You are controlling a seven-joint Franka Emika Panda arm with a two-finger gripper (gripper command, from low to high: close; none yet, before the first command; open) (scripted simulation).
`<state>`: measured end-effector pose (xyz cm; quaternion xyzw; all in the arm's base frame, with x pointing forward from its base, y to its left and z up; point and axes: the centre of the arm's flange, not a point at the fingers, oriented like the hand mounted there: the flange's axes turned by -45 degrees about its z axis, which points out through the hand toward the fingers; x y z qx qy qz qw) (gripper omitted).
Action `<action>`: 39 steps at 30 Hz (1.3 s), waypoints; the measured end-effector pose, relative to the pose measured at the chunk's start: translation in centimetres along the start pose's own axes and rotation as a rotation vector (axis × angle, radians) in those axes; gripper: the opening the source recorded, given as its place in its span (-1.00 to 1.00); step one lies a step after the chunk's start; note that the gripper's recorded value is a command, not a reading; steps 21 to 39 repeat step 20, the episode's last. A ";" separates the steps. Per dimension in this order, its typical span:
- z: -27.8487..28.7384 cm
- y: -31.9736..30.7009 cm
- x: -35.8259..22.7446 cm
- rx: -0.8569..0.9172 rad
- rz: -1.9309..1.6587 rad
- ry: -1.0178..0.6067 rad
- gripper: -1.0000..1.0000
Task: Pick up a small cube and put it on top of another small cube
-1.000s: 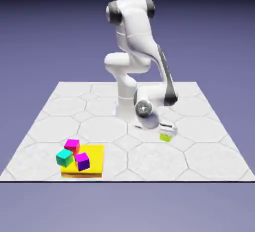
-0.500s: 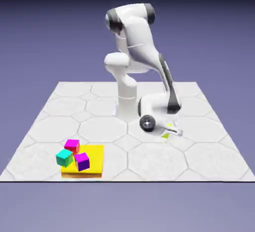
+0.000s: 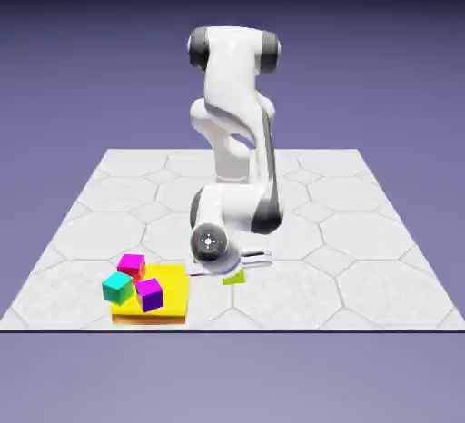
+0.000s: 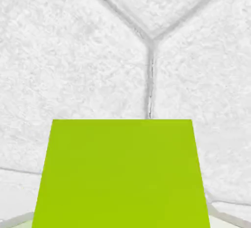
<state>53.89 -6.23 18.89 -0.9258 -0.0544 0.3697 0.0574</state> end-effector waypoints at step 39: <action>0.0 15.4 -5.1 -0.283 -0.051 -0.223 1.00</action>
